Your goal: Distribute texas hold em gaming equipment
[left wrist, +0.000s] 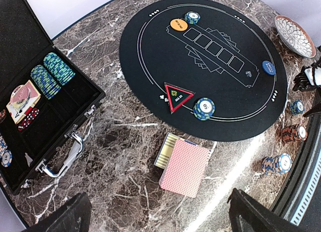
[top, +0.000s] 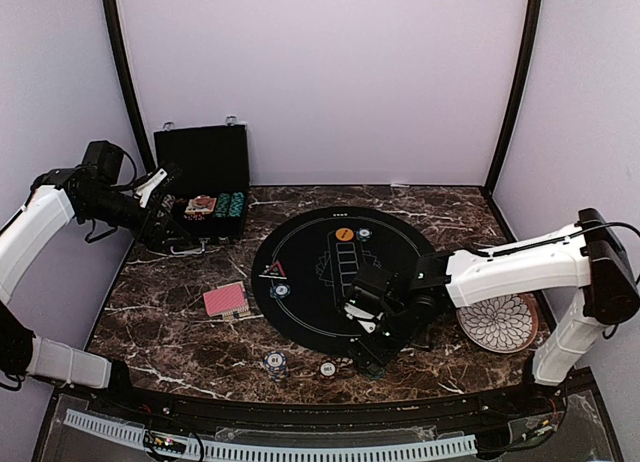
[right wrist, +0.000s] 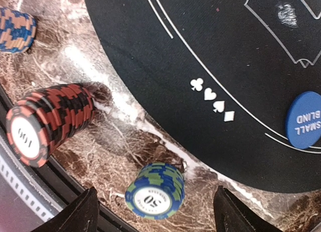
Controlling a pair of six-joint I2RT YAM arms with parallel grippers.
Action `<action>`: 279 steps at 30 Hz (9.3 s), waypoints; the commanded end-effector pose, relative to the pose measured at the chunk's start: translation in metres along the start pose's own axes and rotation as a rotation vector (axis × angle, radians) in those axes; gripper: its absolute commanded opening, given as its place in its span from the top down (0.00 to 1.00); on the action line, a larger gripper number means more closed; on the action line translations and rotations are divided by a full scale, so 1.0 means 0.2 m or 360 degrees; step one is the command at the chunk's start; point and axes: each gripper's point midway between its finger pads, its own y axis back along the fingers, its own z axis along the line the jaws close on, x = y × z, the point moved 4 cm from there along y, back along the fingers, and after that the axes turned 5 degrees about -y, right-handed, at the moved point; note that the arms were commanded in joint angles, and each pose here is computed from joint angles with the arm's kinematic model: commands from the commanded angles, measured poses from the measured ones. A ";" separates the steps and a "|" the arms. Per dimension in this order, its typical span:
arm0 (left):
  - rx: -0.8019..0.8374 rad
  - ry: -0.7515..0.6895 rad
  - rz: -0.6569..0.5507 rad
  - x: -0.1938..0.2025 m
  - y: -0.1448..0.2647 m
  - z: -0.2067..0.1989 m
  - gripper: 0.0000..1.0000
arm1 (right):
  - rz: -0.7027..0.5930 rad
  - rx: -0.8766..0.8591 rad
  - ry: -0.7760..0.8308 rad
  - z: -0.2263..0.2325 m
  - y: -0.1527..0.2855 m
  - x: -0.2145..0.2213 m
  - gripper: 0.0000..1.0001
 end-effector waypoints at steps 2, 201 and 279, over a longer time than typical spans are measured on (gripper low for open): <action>0.0014 -0.0033 -0.0035 -0.04 0.05 -0.03 0.01 | 0.0004 0.0002 0.0053 0.02 -0.06 0.00 0.21; -0.0020 -0.0083 -0.0033 -0.08 0.11 -0.03 0.01 | -0.0018 -0.0133 0.0571 0.42 -0.05 -0.18 0.19; -0.0011 -0.0060 -0.0023 -0.10 0.10 -0.01 0.01 | -0.0594 0.0323 -0.0420 -0.71 -0.12 -1.31 1.00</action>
